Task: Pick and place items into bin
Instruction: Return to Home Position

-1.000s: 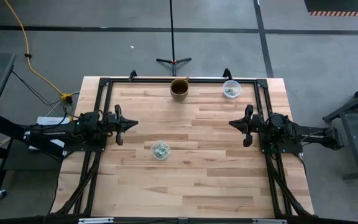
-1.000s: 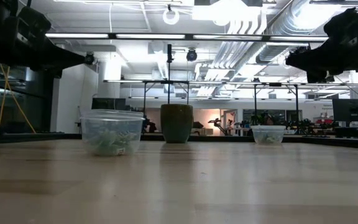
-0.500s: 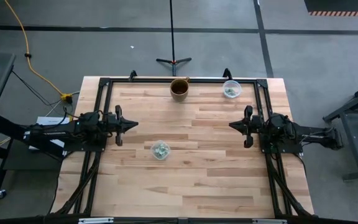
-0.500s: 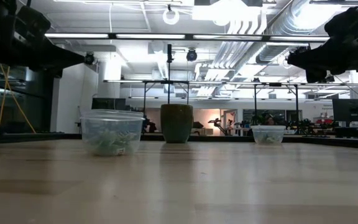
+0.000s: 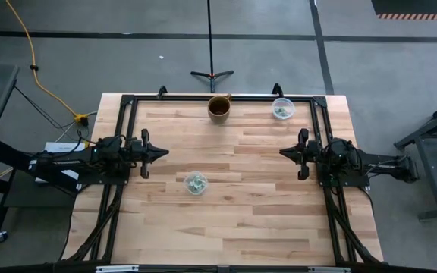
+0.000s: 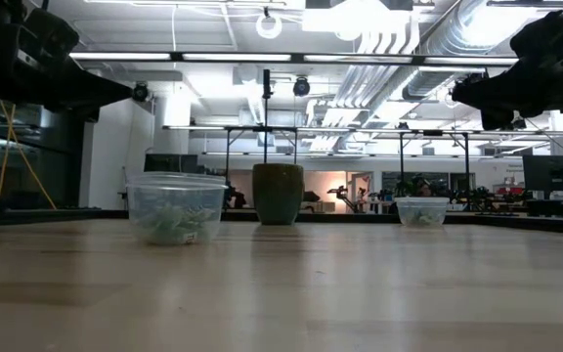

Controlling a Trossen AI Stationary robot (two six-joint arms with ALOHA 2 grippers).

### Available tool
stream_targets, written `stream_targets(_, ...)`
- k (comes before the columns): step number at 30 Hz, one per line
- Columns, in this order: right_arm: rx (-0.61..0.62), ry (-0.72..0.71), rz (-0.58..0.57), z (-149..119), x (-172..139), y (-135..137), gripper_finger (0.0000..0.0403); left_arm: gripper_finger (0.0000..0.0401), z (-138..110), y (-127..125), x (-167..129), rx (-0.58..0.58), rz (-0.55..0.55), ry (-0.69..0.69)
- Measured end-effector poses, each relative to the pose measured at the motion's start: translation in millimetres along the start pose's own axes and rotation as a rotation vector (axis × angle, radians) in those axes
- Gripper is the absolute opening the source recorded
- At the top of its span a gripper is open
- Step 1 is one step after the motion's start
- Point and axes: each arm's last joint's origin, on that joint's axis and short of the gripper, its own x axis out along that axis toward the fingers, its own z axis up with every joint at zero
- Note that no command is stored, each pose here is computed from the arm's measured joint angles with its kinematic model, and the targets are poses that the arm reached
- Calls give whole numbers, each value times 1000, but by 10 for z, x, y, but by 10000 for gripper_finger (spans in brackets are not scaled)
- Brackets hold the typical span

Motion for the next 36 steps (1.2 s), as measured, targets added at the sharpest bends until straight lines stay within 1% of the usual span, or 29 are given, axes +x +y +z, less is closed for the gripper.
stream_targets(3, 7, 0, 0, 0, 0, 0, 12, 38, 0, 0, 0, 0, 0, 0)
stream_targets(9, 3, -1, -6, 1, 0, -2, 12, 28, -1, 0, 1, 27, 1, 1)
stream_targets(11, 3, -1, -9, 2, 0, -3, 12, 32, -1, 0, 1, 26, 1, 1)
stream_targets(18, 1, -1, -8, 3, 0, -2, 12, 86, -1, 0, 1, 28, 1, 2)
stream_targets(23, 3, -2, -8, 3, 0, -2, 12, 108, -1, 0, 1, 29, 1, 2)
stream_targets(36, 1, -2, -8, 3, 0, -2, 12, 106, -1, 0, 1, 29, 1, 2)
